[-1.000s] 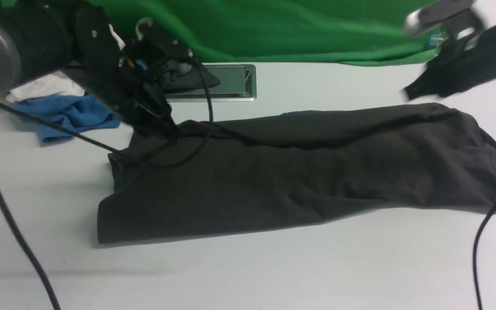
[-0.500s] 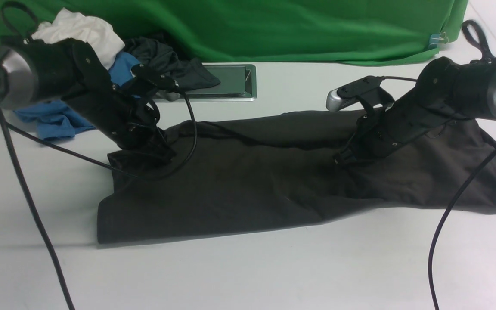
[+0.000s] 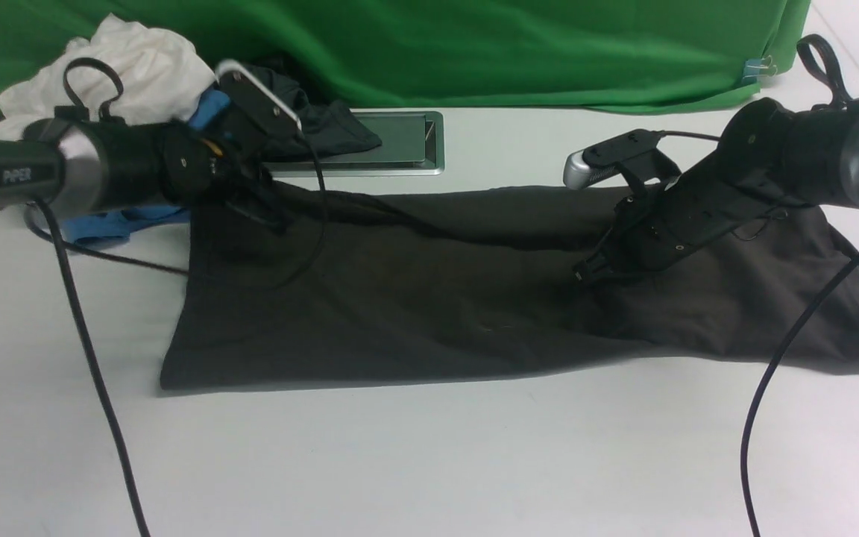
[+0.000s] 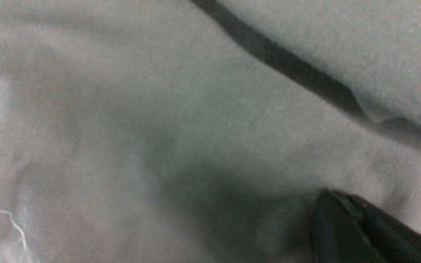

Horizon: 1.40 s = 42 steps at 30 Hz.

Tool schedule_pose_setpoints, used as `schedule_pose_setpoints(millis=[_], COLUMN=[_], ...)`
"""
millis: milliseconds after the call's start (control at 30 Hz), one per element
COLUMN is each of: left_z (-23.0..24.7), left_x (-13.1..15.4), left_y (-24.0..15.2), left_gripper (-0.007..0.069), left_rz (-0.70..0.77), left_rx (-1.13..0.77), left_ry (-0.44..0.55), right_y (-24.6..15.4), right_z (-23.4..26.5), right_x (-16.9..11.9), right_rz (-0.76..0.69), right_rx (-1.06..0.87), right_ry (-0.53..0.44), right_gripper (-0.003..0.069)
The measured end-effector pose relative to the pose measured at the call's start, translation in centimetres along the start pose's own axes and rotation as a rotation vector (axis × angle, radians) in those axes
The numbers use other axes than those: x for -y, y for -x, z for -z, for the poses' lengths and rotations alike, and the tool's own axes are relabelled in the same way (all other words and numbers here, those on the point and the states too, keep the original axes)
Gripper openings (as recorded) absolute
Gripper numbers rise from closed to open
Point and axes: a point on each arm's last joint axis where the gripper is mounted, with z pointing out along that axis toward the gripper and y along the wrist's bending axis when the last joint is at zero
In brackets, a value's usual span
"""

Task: Fold a long-sleeved shirt on a white desktop.
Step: 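Pull the folded dark garment lengthwise by its ends to straighten it flat on the table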

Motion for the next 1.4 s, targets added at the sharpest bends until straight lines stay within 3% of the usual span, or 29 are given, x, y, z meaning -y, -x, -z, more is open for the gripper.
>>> schedule_pose_setpoints(millis=[100, 233, 467, 500, 567, 667, 867, 1067, 1400], left_z=[0.3, 0.6, 4.0, 4.1, 5.3, 6.0, 6.5, 6.4, 6.3], left_x=[-1.7, -2.3, 1.0, 1.1, 3.8, 7.3, 10.4, 10.9, 10.8], left_y=[1.5, 1.5, 2.9, 2.9, 3.9, 4.4, 3.0, 2.0, 2.0], left_gripper=[0.0048, 0.0049, 0.0050, 0.0050, 0.0050, 0.0050, 0.0050, 0.0050, 0.0050], left_rz=[-0.010, 0.008, 0.253, 0.259, 0.284, 0.275, 0.314, 0.357, 0.364], left_rx=[0.165, 0.173, -0.070, -0.078, -0.155, -0.215, -0.306, -0.303, -0.294], left_ry=[0.183, 0.203, -0.164, -0.174, -0.340, -0.473, -0.557, -0.524, -0.513], right_y=[0.0, 0.1, 1.5, 1.7, 4.2, 6.7, 7.0, 6.4, 7.5], right_z=[0.0, 0.1, 2.5, 2.6, 4.0, 3.6, 0.1, -1.0, -3.3], right_x=[0.0, 0.0, -1.2, -1.4, -3.4, -5.4, -4.6, -3.9, -1.3], right_rz=[-0.003, -0.003, -0.017, -0.011, 0.051, 0.112, 0.085, 0.074, 0.027], right_rx=[0.001, 0.004, 0.043, 0.046, 0.094, 0.111, 0.012, -0.046, 0.126], right_ry=[0.001, 0.000, 0.016, 0.019, 0.046, 0.089, 0.115, 0.106, -0.056], right_gripper=[0.0029, 0.0029, 0.0029, 0.0028, 0.0026, 0.0027, 0.0027, 0.0027, 0.0027])
